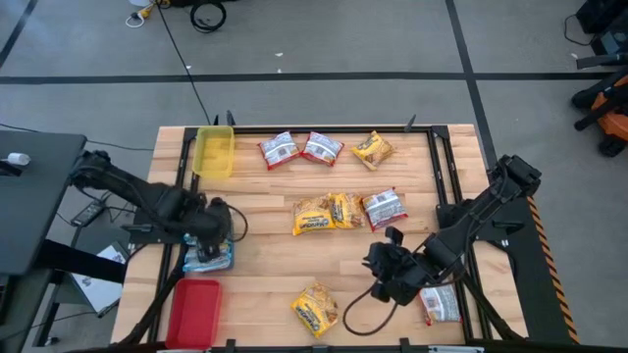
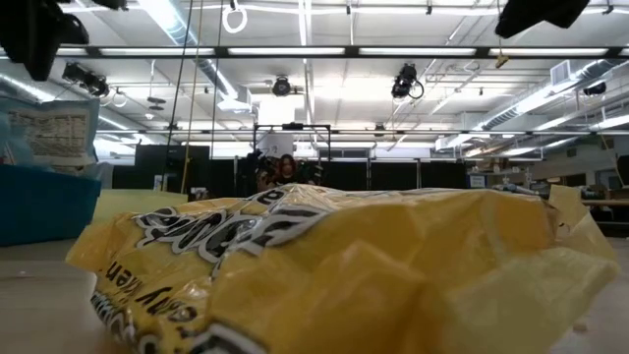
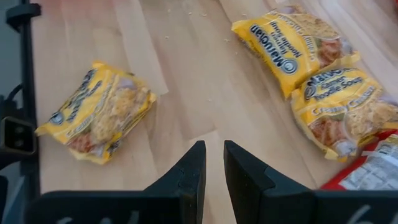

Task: Sort Maruchan noodles
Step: Adjust the blue noodle packs in the blue bin

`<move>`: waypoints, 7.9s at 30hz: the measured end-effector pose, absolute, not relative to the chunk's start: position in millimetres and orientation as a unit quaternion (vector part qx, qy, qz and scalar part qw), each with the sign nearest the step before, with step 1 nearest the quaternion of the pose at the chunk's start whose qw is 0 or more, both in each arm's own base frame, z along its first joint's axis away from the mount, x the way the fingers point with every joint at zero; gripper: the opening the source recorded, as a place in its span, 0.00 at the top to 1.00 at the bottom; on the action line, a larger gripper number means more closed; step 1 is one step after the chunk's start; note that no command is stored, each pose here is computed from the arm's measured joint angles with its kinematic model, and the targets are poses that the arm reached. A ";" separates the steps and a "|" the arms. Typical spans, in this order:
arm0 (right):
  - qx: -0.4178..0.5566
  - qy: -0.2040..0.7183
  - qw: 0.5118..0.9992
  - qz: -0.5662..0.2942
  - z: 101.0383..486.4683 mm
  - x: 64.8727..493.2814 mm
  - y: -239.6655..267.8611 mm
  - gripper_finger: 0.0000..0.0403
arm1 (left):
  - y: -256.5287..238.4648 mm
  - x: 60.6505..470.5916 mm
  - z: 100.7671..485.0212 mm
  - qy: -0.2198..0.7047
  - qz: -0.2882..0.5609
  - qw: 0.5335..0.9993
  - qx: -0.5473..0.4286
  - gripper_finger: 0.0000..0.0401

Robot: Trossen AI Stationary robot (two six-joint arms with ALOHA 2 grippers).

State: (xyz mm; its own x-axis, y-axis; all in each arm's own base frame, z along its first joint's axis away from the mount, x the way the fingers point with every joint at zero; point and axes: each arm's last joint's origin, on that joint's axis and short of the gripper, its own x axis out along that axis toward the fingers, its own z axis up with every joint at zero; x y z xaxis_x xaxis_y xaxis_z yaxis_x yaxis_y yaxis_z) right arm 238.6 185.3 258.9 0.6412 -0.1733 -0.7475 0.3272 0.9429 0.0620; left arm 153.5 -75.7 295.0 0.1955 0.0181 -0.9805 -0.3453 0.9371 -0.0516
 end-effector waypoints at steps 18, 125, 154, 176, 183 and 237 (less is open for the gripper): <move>0.083 0.386 0.911 -0.121 258.8 220.1 206.1 0.84 | -90.1 138.7 213.7 0.623 0.154 0.761 -0.090 0.74; 0.032 0.280 0.936 -0.212 208.5 221.2 184.8 0.84 | -91.8 174.9 194.5 0.683 0.106 0.722 -0.045 0.49; 0.060 0.130 0.990 -0.009 188.4 253.6 161.5 0.84 | -83.1 177.8 212.5 0.739 -0.015 0.671 -0.055 0.99; 0.075 0.135 0.988 -0.011 187.4 256.0 157.7 0.84 | -69.1 181.4 232.6 0.706 -0.024 0.703 -0.082 0.99; 0.076 0.140 0.987 -0.007 186.6 255.5 158.3 0.84 | -68.7 178.9 223.8 0.713 -0.006 0.693 -0.105 0.98; 0.087 0.163 0.983 -0.006 182.3 253.9 158.3 0.84 | -19.7 161.8 279.8 0.686 0.214 0.695 0.024 0.67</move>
